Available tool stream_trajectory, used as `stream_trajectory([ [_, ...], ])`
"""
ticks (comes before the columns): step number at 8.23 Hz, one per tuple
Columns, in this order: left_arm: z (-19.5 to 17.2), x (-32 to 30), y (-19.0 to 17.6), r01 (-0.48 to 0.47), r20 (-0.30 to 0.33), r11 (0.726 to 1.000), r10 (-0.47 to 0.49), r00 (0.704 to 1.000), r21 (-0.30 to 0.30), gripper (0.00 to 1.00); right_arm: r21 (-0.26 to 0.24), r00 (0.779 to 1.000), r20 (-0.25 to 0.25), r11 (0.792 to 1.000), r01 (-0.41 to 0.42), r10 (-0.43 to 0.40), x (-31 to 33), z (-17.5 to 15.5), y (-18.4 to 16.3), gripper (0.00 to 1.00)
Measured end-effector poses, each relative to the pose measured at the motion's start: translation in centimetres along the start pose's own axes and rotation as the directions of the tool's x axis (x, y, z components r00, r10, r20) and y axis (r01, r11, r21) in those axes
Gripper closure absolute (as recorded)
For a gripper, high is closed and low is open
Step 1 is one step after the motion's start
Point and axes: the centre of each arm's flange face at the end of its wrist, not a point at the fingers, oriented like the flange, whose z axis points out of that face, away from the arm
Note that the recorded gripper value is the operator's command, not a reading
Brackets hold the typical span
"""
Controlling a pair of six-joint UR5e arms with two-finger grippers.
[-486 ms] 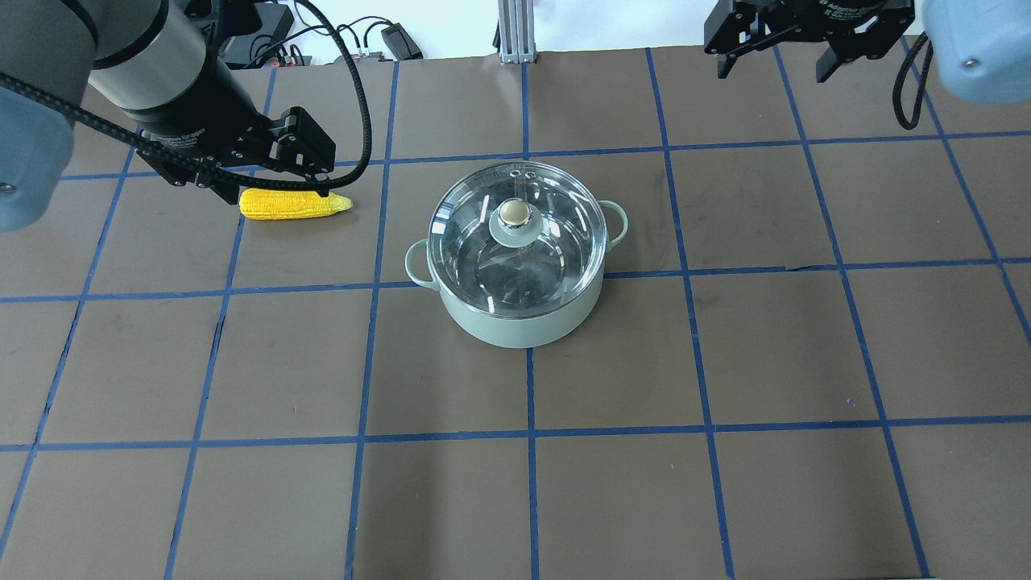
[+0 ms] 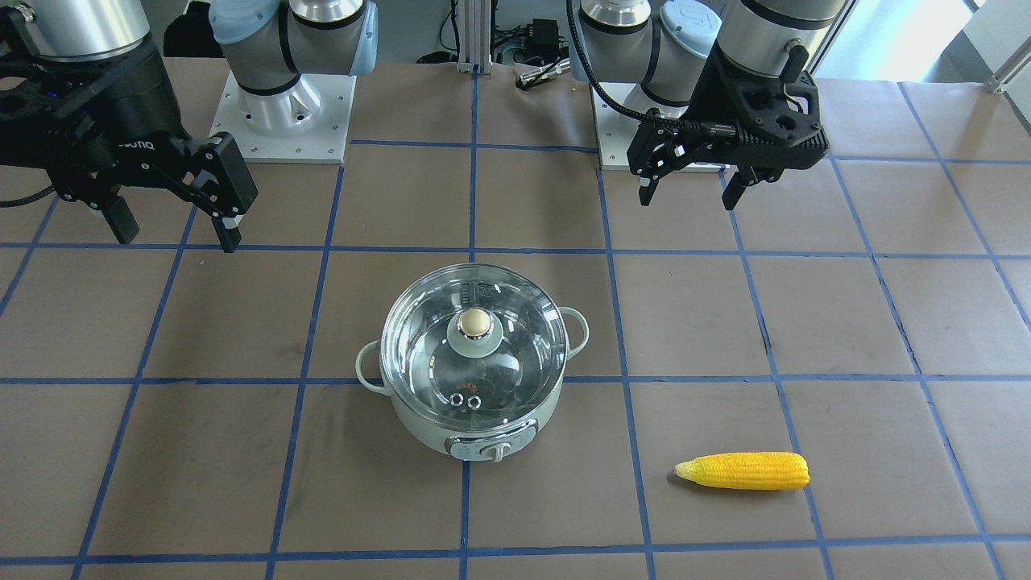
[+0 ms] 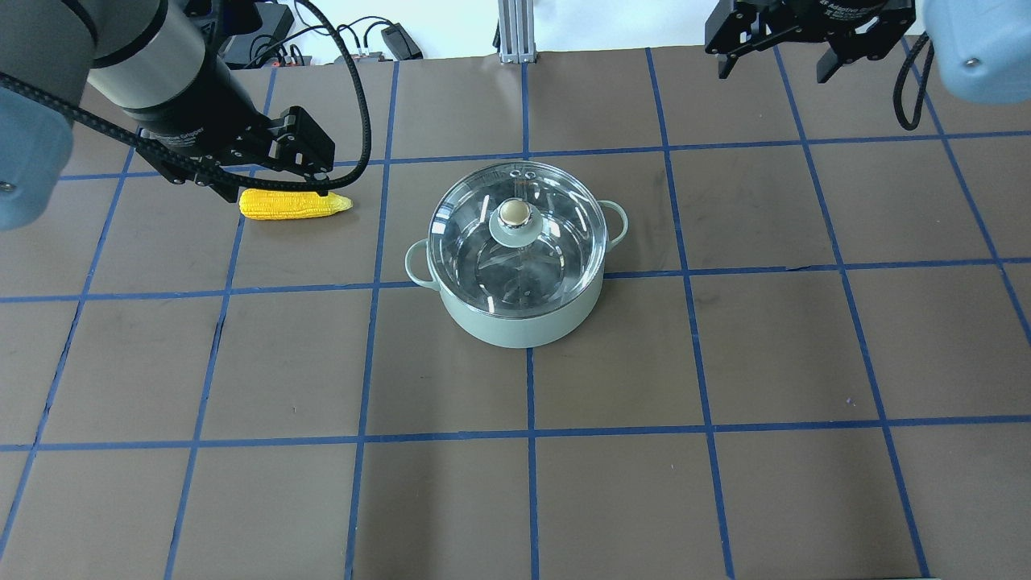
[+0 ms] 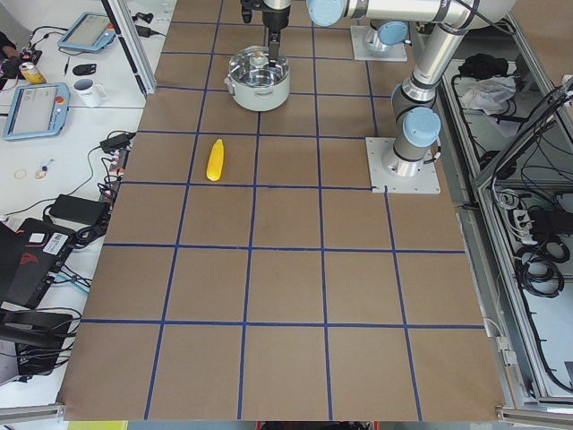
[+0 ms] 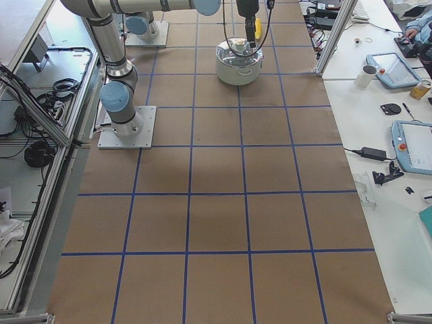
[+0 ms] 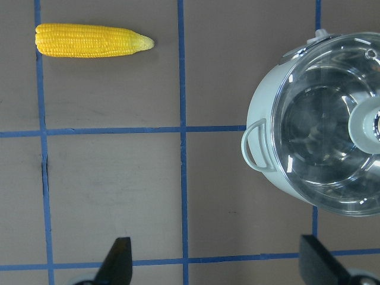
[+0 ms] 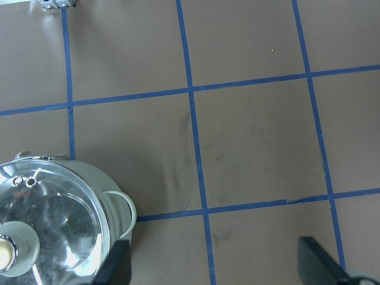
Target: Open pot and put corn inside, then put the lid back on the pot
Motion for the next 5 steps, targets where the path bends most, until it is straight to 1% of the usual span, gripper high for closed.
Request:
stream_trajectory([
  [1, 0.0, -0.2, -0.2, -0.032, 0.0, 0.999, 0.032, 0.999, 0.003, 0.0, 0.0, 1.0, -0.001, 1.0, 0.0, 0.0, 0.0, 0.0, 0.0, 0.0],
  [2, -0.1, -0.6, -0.5, -0.101, 0.002, 0.995, 0.101, 0.995, 0.008, 0.0, 0.0, 1.0, -0.001, 1.0, 0.0, 0.0, 0.0, 0.0, 0.0, 0.0],
  [3, -0.1, -1.3, -1.0, -0.208, 0.008, 0.978, 0.208, 0.978, 0.009, 0.0, 0.0, 1.0, -0.001, 1.0, -0.001, 0.001, 0.0, 0.0, 0.0, 0.0],
  [4, 0.4, -2.8, -1.7, -0.317, 0.01, 0.948, 0.317, 0.948, 0.0, 0.0, -0.003, 1.0, -0.003, 1.0, -0.003, 0.003, 0.1, 0.0, 0.0, 0.0],
  [5, 1.6, -5.0, -2.9, -0.41, 0.003, 0.912, 0.41, 0.912, -0.021, 0.0, -0.005, 1.0, -0.004, 1.0, -0.004, 0.004, 0.1, -0.1, 0.1, 0.0],
])
